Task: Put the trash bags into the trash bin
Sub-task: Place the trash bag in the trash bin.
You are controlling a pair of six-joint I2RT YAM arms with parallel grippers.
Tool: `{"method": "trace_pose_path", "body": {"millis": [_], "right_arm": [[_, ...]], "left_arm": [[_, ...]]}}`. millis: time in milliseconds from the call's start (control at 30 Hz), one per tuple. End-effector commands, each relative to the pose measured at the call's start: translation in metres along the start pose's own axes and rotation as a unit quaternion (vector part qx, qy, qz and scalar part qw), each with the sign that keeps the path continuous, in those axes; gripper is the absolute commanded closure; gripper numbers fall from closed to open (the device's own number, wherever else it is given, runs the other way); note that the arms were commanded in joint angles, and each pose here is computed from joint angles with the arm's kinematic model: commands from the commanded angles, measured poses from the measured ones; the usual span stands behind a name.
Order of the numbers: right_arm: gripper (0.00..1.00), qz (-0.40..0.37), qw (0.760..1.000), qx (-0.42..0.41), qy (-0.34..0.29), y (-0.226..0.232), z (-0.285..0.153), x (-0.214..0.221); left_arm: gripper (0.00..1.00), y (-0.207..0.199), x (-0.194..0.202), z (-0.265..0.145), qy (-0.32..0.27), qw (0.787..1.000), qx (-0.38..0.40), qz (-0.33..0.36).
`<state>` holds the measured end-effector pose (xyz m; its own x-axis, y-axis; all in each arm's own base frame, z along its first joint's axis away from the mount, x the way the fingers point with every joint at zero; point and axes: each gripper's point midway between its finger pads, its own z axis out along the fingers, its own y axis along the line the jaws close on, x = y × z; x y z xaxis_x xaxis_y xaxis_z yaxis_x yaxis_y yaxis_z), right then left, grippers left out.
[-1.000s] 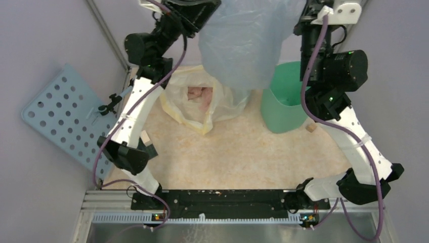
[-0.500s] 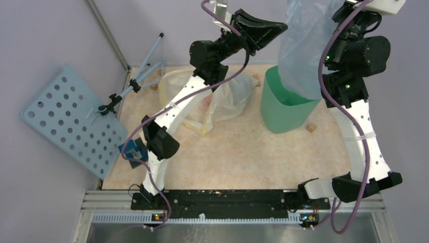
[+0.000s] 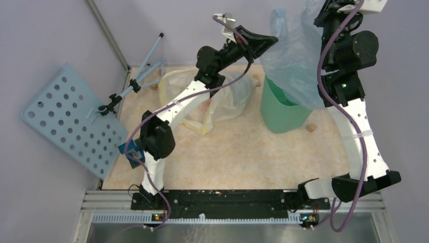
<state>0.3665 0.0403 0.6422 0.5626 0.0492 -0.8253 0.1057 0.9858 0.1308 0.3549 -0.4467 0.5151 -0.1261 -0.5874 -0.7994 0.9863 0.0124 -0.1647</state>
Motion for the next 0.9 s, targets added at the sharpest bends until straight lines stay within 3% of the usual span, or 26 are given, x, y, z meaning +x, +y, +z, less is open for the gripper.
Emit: {"method": "trace_pose_path", "body": {"millis": [0,267,467,533,600,700,867], "right_arm": [[1.00,0.043,0.996,-0.076,-0.010,0.032,0.008,-0.007],[1.00,0.085,0.987,-0.132,0.023,0.065,0.018,0.019],[0.99,0.084,0.987,-0.132,0.032,0.066,0.015,0.029],[0.73,0.068,0.990,-0.116,0.036,0.054,0.008,0.028],[0.58,0.055,0.993,-0.096,0.048,0.041,-0.004,0.027],[0.42,0.022,0.995,-0.062,0.072,0.013,-0.028,0.027],[0.25,-0.032,0.993,0.016,0.115,-0.039,-0.078,0.041]], "left_arm": [[1.00,-0.026,-0.095,-0.012,-0.076,0.996,0.005,0.054],[1.00,-0.024,-0.116,-0.037,-0.084,0.993,-0.014,0.084],[1.00,-0.021,-0.117,-0.046,-0.077,0.994,-0.011,0.082],[1.00,-0.020,-0.114,-0.048,-0.071,0.994,-0.008,0.080],[1.00,-0.020,-0.110,-0.049,-0.066,0.995,-0.008,0.079],[1.00,-0.018,-0.107,-0.051,-0.063,0.995,-0.009,0.075],[1.00,-0.018,-0.101,-0.051,-0.060,0.997,0.000,0.057]]}}
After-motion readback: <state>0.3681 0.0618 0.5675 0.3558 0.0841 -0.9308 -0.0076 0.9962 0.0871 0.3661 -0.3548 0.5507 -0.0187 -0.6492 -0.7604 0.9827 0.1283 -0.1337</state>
